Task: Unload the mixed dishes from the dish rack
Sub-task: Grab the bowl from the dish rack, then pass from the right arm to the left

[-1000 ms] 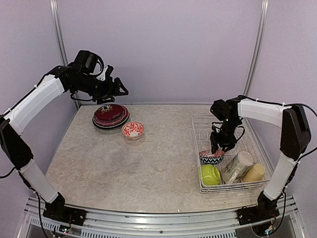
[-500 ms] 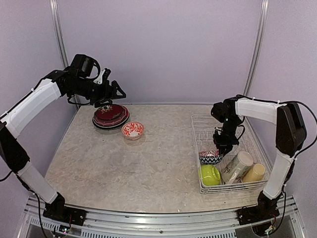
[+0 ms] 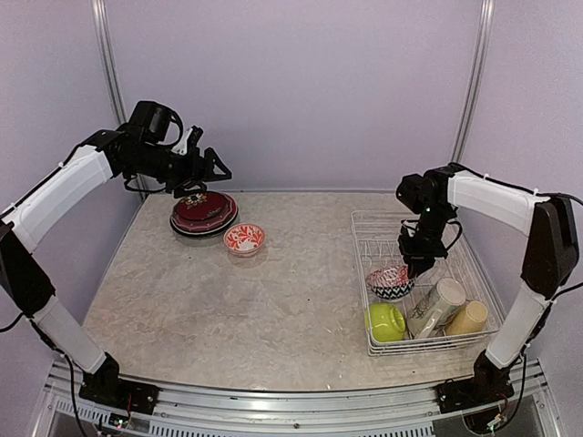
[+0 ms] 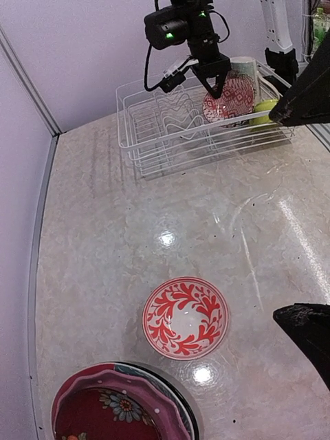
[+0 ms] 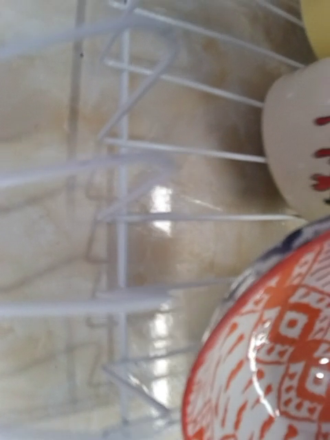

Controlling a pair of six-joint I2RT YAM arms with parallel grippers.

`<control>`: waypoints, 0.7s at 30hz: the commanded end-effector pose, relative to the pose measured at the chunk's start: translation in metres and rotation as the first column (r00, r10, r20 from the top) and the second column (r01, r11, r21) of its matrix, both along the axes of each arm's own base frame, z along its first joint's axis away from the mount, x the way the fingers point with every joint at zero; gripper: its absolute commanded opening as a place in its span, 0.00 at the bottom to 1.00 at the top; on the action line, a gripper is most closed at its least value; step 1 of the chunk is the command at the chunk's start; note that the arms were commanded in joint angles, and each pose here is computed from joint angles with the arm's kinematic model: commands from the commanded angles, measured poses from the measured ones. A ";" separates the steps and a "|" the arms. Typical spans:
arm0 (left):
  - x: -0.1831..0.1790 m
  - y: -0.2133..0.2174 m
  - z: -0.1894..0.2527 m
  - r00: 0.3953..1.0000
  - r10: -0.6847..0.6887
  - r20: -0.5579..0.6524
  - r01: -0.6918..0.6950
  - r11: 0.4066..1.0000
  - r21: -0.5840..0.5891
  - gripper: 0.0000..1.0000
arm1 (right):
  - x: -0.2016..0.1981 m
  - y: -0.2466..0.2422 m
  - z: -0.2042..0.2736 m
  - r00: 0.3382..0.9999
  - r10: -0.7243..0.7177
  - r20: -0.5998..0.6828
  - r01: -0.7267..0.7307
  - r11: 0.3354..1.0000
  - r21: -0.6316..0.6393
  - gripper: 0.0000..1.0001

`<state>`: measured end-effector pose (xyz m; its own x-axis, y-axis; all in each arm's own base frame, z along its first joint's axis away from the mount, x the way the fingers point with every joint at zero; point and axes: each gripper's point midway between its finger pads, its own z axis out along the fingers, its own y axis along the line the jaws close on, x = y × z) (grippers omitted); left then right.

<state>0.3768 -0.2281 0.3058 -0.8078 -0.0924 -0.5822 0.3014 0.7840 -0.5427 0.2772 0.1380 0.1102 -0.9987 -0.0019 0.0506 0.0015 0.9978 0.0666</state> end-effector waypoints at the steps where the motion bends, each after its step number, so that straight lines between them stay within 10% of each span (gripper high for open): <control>1: 0.005 -0.004 -0.016 0.999 -0.018 -0.043 0.018 1.000 -0.012 0.85 | -0.009 -0.002 0.027 0.999 0.029 0.044 -0.030 0.999 0.015 0.00; 11: 0.006 -0.013 -0.027 0.993 -0.068 -0.099 0.060 0.995 -0.080 0.86 | 0.017 -0.003 0.089 0.959 0.060 0.276 -0.070 0.997 0.027 0.00; 21: -0.003 -0.040 -0.031 0.954 -0.226 -0.195 0.162 0.940 -0.299 0.85 | 0.098 0.044 0.184 0.668 -0.044 0.743 -0.071 0.990 0.123 0.00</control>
